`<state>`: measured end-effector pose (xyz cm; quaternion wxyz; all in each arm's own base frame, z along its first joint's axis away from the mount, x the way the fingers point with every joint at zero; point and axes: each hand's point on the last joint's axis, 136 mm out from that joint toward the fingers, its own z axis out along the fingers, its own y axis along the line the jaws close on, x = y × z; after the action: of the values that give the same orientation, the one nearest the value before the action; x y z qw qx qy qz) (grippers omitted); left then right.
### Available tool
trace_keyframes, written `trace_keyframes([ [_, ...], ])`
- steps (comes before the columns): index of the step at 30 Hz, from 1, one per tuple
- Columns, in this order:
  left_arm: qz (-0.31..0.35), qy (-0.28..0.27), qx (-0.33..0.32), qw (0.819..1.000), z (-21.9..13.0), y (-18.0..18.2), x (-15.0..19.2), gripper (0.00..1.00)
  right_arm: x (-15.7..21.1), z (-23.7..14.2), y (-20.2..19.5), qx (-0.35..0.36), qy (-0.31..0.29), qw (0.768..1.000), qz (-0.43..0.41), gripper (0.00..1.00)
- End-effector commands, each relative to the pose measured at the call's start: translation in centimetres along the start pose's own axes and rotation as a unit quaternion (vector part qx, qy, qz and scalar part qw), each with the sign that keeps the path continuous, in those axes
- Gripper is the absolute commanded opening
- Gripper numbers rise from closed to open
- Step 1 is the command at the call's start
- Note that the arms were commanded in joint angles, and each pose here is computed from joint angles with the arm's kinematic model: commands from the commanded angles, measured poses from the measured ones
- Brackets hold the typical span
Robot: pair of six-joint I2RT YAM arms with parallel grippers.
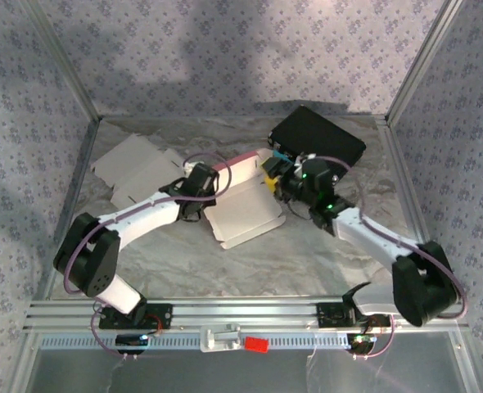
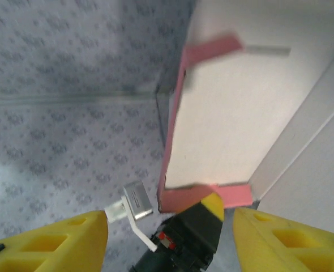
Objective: Fold the paper box
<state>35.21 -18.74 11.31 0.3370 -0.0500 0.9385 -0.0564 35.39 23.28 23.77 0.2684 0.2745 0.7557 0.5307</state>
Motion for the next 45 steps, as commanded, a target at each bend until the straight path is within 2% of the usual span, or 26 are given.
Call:
trace_keyframes([
  [1, 0.037, 0.069, 0.026, 0.997, -0.9, -0.6, 0.3, 0.0, -3.0, -2.6, -0.5, 0.114, -0.021, 0.991, -0.073, 0.62],
  [5, 0.058, 0.117, 0.032, 0.991, -1.4, -1.0, 0.2, 0.0, -4.9, -1.6, 1.7, 0.15, -0.001, 0.982, -0.111, 0.6],
  [8, 0.066, 0.123, 0.037, 0.99, -1.6, -1.6, -0.5, 0.0, -5.6, 0.4, 2.9, 0.154, 0.016, 0.98, -0.127, 0.56],
  [12, 0.06, 0.14, 0.036, 0.988, -1.7, -1.7, -0.8, 0.0, -5.7, 2.3, 2.5, 0.172, 0.036, 0.977, -0.124, 0.51],
  [16, 0.04, 0.17, 0.065, 0.983, -1.7, -2.4, -1.3, 0.0, -6.5, 0.9, 1.6, 0.186, 0.019, 0.971, -0.146, 0.52],
  [19, 0.036, 0.18, 0.129, 0.974, -2.0, -3.7, -1.7, 0.0, -8.4, -1.2, 2.0, 0.133, 0.002, 0.977, -0.164, 0.51],
  [24, 0.024, 0.201, 0.265, 0.943, -3.1, -5.9, -3.2, 0.0, -11.2, -4.9, 1.5, 0.071, 0.03, 0.979, -0.19, 0.42],
  [27, 0.027, 0.185, 0.339, 0.922, -3.4, -6.9, -4.8, 0.0, -11.3, -6.0, 1.9, 0.035, 0.061, 0.97, -0.234, 0.37],
  [29, 0.018, 0.182, 0.397, 0.9, -3.8, -7.7, -5.8, 0.0, -10.9, -6.3, 2.3, 0.015, 0.082, 0.961, -0.263, 0.36],
  [36, 0.034, 0.197, 0.464, 0.863, -3.6, -9.4, -7.4, 0.0, -11.4, -6.4, 6.1, -0.042, 0.097, 0.946, -0.306, 0.4],
  [40, 0.034, 0.212, 0.478, 0.852, -3.4, -9.8, -7.3, 0.0, -10.7, -6.0, 7.9, -0.067, 0.114, 0.937, -0.325, 0.43],
  [45, 0.032, 0.227, 0.497, 0.837, -3.7, -10.1, -6.8, 0.0, -10.5, -6.1, 7.7, -0.057, 0.119, 0.931, -0.34, 0.44],
])
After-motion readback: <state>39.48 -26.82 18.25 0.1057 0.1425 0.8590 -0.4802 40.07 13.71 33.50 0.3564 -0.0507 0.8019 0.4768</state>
